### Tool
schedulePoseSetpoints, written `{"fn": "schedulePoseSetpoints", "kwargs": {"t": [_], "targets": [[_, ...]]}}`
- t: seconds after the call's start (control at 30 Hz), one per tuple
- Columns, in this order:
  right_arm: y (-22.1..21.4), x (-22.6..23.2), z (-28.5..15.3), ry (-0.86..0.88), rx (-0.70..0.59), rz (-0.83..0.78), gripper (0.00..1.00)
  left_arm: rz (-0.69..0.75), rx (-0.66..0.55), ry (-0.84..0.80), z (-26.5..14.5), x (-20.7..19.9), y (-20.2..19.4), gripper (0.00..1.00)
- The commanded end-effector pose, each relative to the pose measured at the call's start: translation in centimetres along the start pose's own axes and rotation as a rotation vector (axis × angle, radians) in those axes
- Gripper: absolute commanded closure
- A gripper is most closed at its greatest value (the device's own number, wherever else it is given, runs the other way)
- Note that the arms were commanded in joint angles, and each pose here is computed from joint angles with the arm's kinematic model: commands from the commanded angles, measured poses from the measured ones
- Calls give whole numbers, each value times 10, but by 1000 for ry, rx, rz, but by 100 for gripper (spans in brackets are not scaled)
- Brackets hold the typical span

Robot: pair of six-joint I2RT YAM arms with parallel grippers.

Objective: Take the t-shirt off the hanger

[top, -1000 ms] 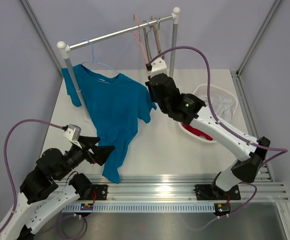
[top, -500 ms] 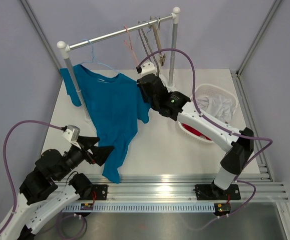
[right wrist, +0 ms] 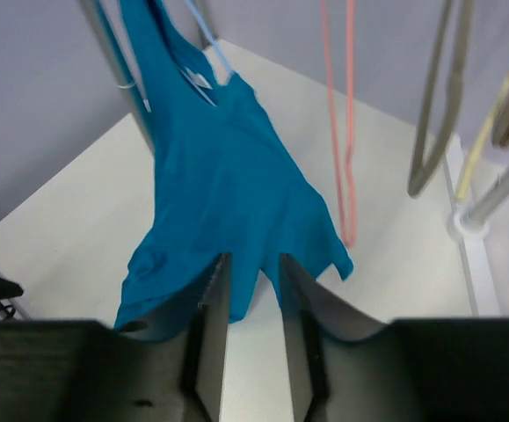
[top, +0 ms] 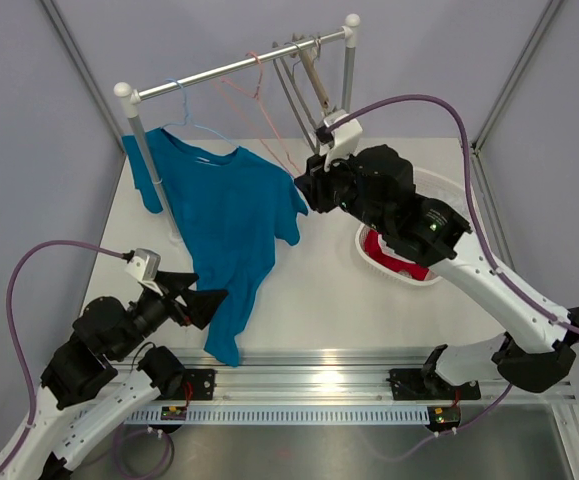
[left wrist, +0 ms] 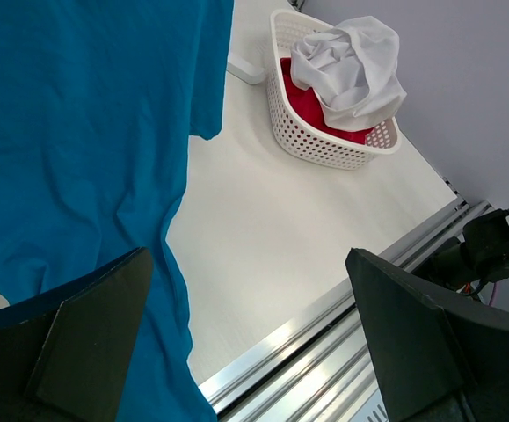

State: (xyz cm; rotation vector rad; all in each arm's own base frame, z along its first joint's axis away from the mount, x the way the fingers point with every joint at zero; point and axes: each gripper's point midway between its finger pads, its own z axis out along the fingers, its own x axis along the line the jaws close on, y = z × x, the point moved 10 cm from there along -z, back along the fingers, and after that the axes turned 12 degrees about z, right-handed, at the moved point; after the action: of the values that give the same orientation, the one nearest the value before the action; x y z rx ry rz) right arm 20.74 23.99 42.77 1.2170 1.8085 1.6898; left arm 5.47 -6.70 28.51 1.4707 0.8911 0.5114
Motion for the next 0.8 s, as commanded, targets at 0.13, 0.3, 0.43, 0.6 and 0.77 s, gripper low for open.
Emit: {"fn": "schedulePoseSetpoints", "kwargs": {"t": [0.13,0.3,0.43,0.6,0.77], "targets": [[-1,24,61,150,68,-138,86,9,-20,16,6,1,5,1],[11,29,98,214,64,-174,47,9,-20,16,6,1,5,1],[14,16,124,191,80,-166,38,11,-11,-1,7,0,4,1],[-1,-3,146,148,141,-172,38,13,-14,-7,8,-1,4,1],[-1,3,133,242,129,-164,44,16,-11,-8,9,0,5,1]]}}
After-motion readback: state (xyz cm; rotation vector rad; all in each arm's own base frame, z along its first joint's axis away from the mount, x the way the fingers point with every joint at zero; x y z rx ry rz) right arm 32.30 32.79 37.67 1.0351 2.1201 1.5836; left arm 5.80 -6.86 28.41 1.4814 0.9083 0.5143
